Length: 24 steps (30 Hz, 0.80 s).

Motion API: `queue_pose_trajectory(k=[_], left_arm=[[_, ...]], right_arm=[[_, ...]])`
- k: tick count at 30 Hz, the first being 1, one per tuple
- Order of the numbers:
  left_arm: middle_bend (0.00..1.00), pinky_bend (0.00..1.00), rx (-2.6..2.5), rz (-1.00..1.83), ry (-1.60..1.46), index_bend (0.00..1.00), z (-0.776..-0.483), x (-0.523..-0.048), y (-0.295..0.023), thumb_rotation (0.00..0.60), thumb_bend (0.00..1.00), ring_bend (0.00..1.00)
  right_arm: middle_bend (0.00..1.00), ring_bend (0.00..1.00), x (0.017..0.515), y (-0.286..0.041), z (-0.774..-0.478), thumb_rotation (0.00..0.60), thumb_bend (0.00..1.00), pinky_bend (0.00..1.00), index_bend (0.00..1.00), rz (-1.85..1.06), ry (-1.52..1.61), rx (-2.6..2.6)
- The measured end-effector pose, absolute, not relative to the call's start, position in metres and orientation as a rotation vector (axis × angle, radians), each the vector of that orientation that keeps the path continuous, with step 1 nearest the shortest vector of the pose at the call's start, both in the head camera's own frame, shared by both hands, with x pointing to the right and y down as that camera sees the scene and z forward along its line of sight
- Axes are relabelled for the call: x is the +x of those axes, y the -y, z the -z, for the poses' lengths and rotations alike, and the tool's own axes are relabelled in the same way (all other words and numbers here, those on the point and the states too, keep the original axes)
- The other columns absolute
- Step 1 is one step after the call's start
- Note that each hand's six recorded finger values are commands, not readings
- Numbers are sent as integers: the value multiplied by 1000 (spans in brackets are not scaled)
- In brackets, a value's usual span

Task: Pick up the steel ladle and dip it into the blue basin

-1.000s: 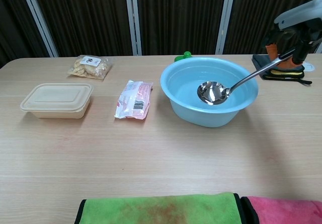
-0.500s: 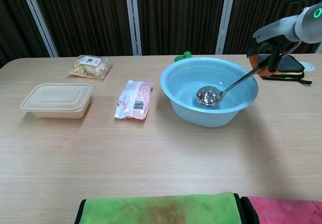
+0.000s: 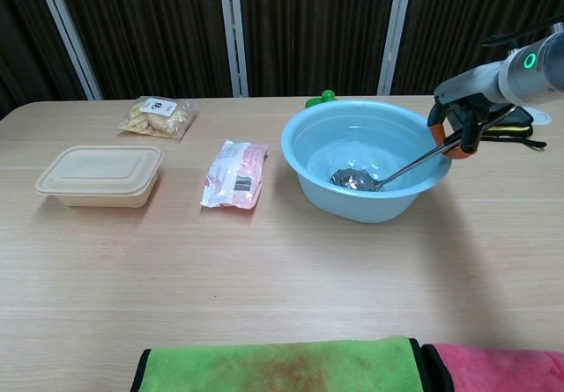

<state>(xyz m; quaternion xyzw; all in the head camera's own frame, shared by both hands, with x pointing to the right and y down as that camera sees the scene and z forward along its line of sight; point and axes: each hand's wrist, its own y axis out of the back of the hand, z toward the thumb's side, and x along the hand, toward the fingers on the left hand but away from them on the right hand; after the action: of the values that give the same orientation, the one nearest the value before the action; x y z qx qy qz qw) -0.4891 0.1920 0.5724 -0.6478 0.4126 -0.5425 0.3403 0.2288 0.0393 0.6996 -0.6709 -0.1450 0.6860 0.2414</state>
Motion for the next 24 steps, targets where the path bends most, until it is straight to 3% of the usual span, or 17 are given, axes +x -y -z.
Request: queue_pose_trajectory(k=[12, 24], left_arm=[[0, 0, -1696, 1381, -1086, 39, -566, -489, -194, 600, 354, 0], [0, 0, -1679, 1389, -1113, 39, -562, -495, -194, 600, 354, 0]], right_arm=[[85, 0, 224, -41, -678, 600, 509, 0, 760, -1857, 426, -1850], [85, 0, 219, -35, -639, 600, 510, 0, 760, -1844, 457, -1850]])
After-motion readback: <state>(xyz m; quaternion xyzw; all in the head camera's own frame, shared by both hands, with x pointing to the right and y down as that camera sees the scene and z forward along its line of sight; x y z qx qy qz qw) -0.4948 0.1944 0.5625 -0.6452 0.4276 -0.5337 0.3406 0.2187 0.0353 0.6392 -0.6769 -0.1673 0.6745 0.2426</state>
